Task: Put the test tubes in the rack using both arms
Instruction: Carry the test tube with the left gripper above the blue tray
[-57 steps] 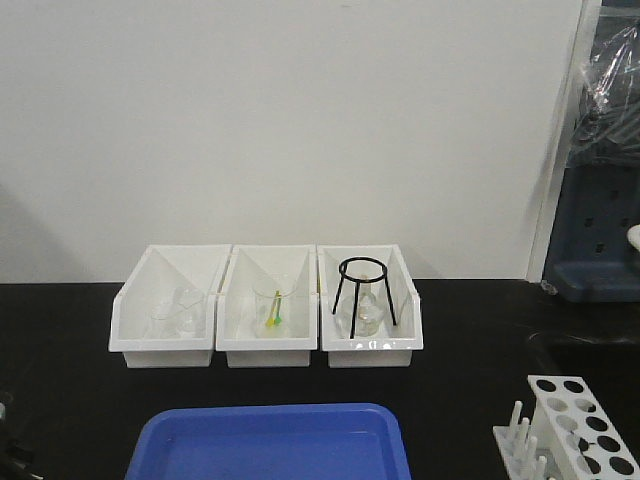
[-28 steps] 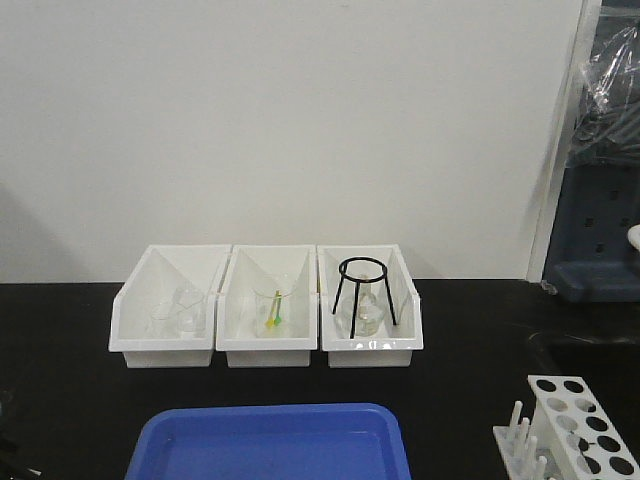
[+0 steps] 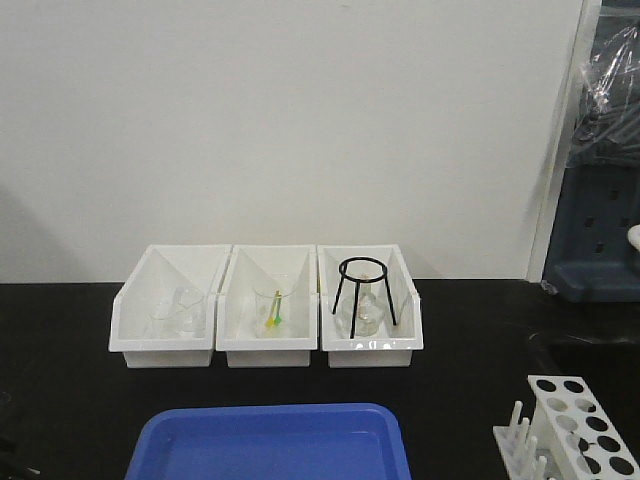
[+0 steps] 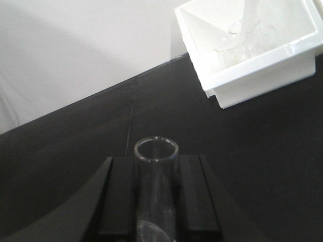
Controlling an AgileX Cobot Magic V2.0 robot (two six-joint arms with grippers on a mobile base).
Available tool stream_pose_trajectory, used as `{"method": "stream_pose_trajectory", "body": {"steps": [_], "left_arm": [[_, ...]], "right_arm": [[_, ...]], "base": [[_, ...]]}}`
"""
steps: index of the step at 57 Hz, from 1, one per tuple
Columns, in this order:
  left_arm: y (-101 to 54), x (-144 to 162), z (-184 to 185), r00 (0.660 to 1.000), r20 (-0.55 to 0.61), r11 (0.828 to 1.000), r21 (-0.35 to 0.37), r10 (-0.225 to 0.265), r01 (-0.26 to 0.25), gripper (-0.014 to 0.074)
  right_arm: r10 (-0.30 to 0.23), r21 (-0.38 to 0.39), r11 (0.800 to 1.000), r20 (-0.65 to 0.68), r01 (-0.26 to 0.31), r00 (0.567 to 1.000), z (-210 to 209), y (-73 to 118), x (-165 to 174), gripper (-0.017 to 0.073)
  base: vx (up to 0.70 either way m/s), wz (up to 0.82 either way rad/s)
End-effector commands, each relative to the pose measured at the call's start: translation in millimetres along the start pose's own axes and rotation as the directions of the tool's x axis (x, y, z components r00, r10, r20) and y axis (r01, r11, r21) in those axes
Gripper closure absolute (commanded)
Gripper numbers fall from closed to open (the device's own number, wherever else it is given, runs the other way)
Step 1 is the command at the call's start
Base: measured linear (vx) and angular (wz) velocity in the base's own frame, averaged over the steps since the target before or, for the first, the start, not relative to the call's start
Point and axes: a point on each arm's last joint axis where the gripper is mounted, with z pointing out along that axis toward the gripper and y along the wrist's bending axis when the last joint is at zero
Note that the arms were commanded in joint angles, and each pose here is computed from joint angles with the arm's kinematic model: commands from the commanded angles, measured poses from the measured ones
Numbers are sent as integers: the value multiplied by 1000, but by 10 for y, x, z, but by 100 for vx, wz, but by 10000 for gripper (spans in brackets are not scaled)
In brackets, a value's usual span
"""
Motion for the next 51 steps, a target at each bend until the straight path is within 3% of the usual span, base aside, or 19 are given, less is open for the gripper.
{"method": "stream_pose_trajectory", "body": {"steps": [1,6,16,28,38,51], "left_arm": [[175,-283,-55,986,148,990,-105,-82,98,600],[254,-351,-115,975,169,975,-147,-141,167,599],[323,-499,-236,963,207,968,-147,-170,202,599],[408,-687,-410,903,283,925,-106,-324,365,599],[463,-811,-558,881,314,913,-87,-355,399,599],[581,-1101,-667,753,419,830,4,-508,558,599]], "right_arm": [[-17,13,1000,99,16,995,3,-21,-176,37],[-17,13,1000,99,16,995,3,-21,-176,37],[-17,13,1000,104,16,994,3,-21,-182,37],[-17,14,1000,112,16,994,2,-22,-188,37],[11,11,1000,112,-12,994,2,-22,-188,37],[17,11,1000,120,-18,993,1,-23,-196,37]], "base": [[0,0],[0,0],[0,0],[0,0],[0,0],[0,0]]}}
